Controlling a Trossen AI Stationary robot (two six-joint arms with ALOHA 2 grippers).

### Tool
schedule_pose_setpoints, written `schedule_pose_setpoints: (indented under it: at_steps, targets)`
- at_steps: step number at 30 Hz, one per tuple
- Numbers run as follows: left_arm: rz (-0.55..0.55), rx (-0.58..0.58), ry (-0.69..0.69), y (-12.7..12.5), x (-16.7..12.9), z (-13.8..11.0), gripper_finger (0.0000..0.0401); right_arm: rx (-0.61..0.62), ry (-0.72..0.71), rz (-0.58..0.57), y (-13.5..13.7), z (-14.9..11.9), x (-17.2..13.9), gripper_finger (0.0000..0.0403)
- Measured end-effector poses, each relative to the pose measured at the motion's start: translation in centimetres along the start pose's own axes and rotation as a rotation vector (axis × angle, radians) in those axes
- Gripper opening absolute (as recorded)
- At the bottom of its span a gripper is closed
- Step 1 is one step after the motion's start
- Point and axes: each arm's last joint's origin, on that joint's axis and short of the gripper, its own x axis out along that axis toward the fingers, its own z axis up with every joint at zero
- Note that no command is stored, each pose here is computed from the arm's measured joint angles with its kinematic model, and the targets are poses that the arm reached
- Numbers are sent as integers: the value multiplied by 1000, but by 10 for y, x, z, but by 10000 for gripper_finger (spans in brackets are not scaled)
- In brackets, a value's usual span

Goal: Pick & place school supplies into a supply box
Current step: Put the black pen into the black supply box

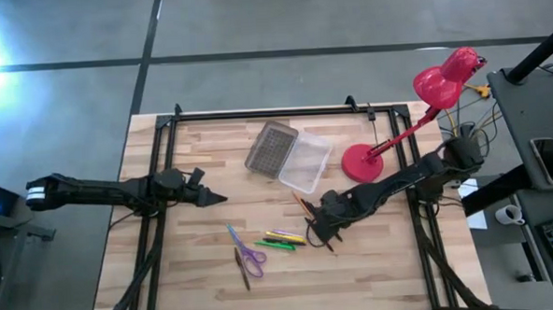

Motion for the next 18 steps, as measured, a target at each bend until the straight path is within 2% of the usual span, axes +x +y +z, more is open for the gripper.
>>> schedule_pose_setpoints:
  at_steps: [3,6,11,18]
  targets:
    - [4,-1,2,0,0,0,0,-36,-8,-140,5,3,5,132]
    - [5,-1,2,0,0,0,0,-83,16,-215,10,5,13,132]
    - [4,-1,3,0,0,0,0,-144,59,-224,22,7,25,132]
    - [7,-1,4,1,0,0,0,-118,37,-208,29,11,21,132]
